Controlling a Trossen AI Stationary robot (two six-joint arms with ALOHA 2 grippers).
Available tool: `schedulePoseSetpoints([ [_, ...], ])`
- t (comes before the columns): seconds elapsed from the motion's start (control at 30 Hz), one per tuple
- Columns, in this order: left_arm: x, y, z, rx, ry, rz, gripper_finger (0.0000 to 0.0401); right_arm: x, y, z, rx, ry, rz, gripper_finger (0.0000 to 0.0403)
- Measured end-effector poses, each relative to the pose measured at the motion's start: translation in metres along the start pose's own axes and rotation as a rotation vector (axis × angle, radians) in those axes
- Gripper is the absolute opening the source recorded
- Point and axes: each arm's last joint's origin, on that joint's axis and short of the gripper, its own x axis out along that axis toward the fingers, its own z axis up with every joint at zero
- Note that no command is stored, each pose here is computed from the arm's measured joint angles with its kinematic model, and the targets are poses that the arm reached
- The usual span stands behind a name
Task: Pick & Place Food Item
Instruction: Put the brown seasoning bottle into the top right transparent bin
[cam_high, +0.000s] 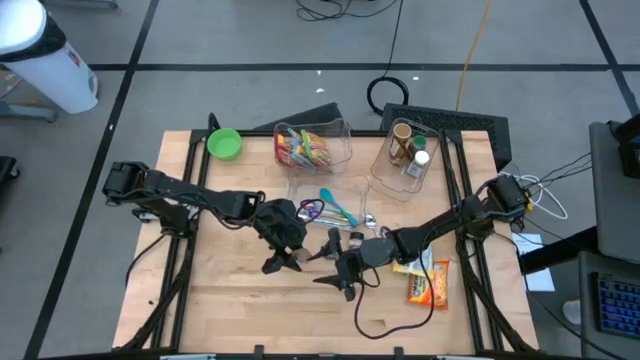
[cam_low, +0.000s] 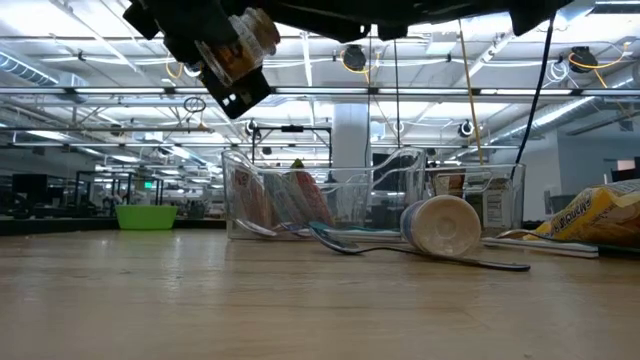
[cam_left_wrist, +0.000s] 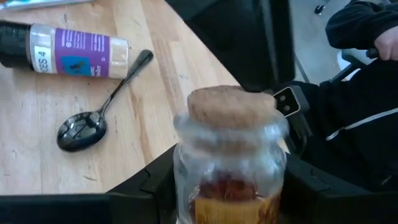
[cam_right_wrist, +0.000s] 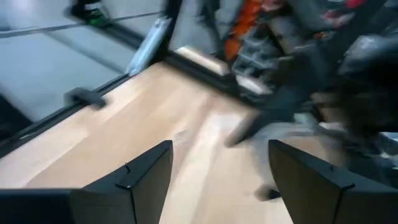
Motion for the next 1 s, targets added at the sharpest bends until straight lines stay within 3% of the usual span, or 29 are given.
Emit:
schedulePoseSetpoints([
  [0.23, -0.009, -0.001, 0.009, 0.013, -0.065, 0.020, 0.0190, 0.000, 0.013, -0.008, -0.011, 0.047, 0.069, 0.0254],
  [0.43, -0.007, -0.002, 0.005, -0.007, -0.025, -0.023, 0.0190, 0.000, 0.006, -0.003, -0.042, 0.041, -0.045, 0.0254],
  [1.0, -0.007, 0.002, -0.009, -0.061, 0.094, 0.040, 0.0190, -0.010, 0.004, 0.018, -0.182, -0.013, -0.137, 0.0254],
])
